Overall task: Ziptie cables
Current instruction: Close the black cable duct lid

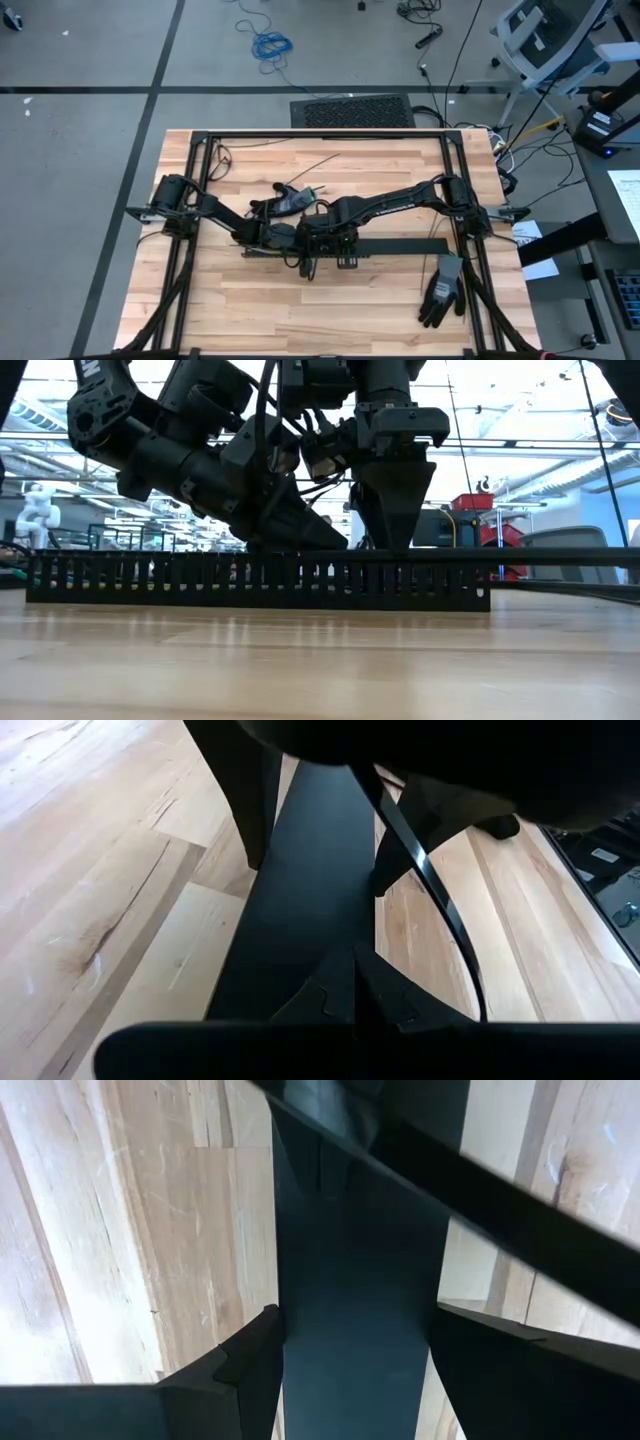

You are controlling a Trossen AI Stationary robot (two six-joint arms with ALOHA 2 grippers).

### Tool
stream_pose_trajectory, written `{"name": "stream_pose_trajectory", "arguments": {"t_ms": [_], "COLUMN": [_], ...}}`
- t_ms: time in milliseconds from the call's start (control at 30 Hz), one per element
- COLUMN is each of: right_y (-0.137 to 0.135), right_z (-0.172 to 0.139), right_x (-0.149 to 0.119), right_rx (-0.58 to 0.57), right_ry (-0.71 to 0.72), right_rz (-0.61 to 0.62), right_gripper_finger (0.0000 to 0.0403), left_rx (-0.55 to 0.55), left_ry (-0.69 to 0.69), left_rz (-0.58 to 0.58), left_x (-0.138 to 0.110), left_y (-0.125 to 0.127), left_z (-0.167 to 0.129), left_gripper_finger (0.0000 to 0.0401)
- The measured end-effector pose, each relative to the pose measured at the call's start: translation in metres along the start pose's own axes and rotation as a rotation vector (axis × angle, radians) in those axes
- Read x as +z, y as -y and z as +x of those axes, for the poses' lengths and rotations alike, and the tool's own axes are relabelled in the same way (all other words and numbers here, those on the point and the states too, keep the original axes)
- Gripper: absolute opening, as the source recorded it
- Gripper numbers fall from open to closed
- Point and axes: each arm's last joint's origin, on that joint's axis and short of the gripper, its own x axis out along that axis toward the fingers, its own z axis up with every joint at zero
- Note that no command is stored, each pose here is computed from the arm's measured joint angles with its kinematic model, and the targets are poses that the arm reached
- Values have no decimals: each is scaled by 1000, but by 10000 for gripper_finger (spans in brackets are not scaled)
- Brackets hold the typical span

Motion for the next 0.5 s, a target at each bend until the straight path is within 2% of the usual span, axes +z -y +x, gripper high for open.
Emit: {"name": "stream_pose_trajectory", "arguments": {"t_ms": [233, 500], "right_y": [0, 1], "right_z": [-1, -2], "right_x": [0, -1], "right_rx": [3, 3], "right_ry": [-1, -7], "right_rz": [1, -22], "right_gripper_finger": [206, 286], "left_rx": [2, 3], "left_ry": [0, -4], "left_rz": [1, 2], "left_x": [0, -1], "left_y": [-1, -1], "left_z": [0, 0], "left_gripper_finger": [0, 0]}}
